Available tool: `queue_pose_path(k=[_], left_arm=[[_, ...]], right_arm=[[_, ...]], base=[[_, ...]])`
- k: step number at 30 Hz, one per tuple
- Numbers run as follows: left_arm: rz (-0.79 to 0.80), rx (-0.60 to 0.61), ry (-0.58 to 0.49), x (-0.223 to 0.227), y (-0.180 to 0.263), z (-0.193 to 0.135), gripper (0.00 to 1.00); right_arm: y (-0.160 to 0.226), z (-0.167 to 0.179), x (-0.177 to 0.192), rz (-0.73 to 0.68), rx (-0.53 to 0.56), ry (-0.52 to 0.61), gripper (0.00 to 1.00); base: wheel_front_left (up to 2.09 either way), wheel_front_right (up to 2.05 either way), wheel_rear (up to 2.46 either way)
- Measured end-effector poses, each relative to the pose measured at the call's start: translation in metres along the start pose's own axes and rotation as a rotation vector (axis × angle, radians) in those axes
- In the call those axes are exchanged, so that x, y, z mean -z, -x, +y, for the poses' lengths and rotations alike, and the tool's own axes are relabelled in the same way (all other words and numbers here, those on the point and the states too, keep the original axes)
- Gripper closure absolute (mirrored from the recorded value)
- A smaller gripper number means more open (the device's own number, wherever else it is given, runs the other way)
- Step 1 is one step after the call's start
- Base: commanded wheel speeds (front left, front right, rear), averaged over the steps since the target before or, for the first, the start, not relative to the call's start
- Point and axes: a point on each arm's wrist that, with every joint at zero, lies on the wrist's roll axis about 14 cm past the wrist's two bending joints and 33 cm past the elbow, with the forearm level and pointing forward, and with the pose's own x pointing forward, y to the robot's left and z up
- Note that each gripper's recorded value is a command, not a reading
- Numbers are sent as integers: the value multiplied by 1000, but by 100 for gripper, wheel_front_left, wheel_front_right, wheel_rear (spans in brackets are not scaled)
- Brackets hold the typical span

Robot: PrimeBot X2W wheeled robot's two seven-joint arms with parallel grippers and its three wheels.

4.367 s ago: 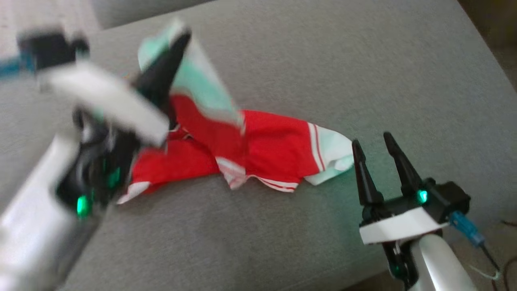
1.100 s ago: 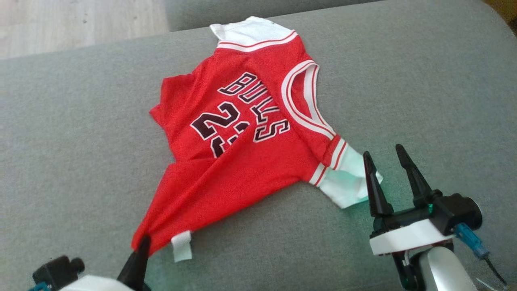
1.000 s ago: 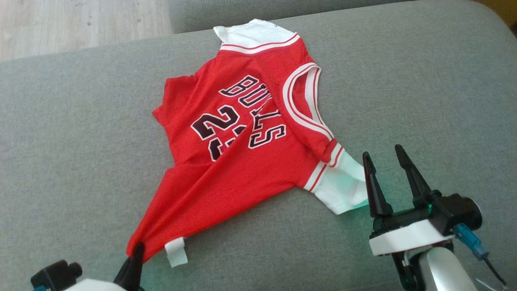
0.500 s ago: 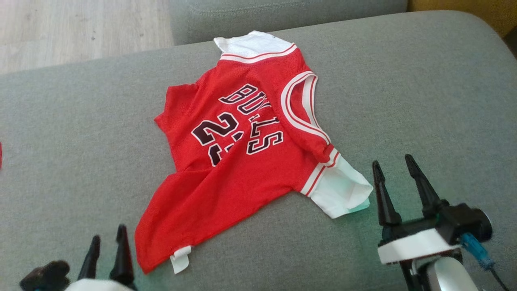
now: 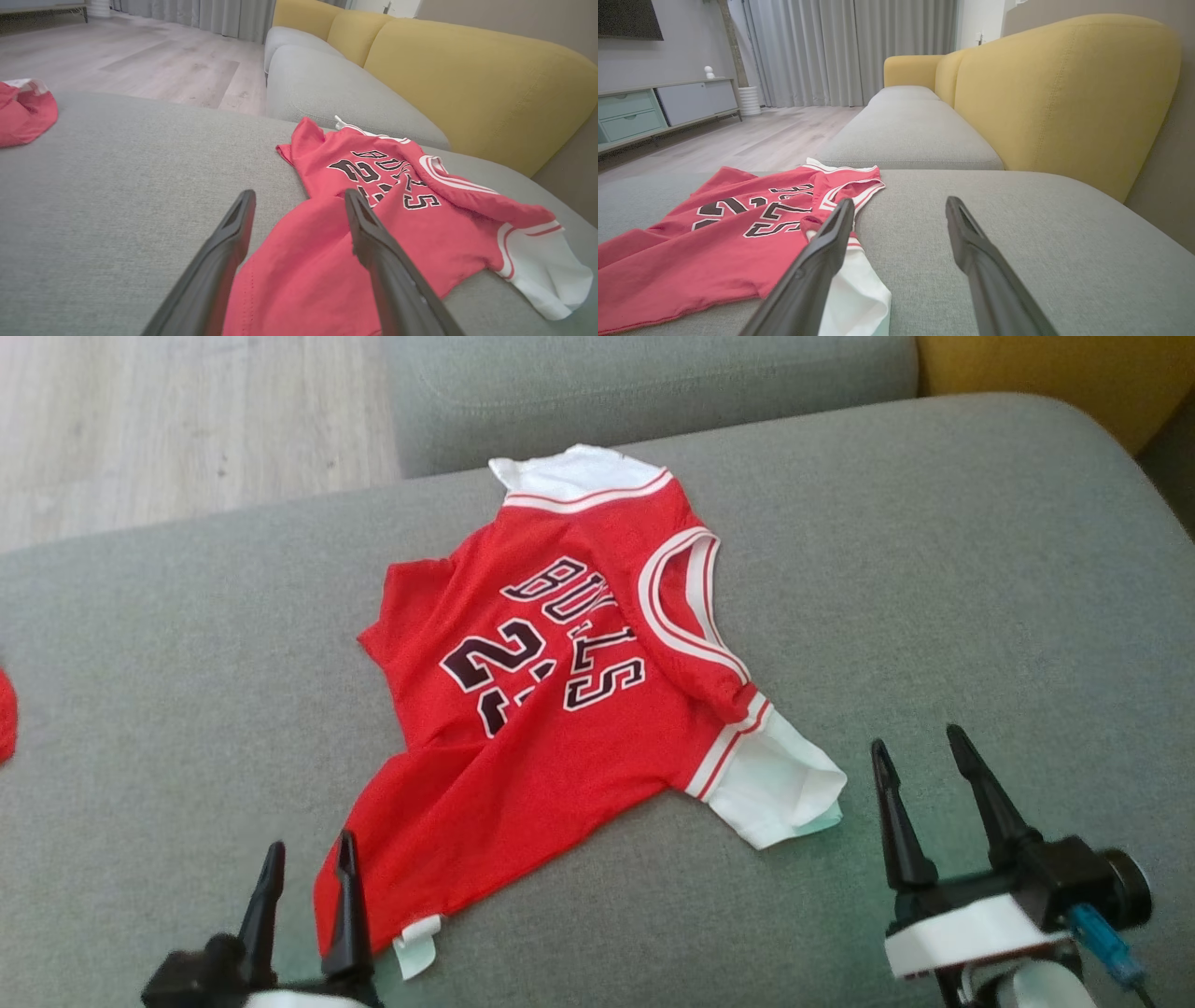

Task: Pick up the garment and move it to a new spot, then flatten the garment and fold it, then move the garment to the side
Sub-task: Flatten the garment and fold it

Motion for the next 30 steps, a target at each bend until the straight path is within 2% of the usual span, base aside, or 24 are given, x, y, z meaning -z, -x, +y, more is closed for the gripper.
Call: queue_pose_path(k=[11,30], left_arm=[[-74,-74,-192,-1,16,32,0],[-80,-103,-237,3,20,45,0]], right_arm=[[7,4,11,36,-19,28,0],[8,13,33,104,-47,17,0]], base=[[0,0,0],[0,0,0]])
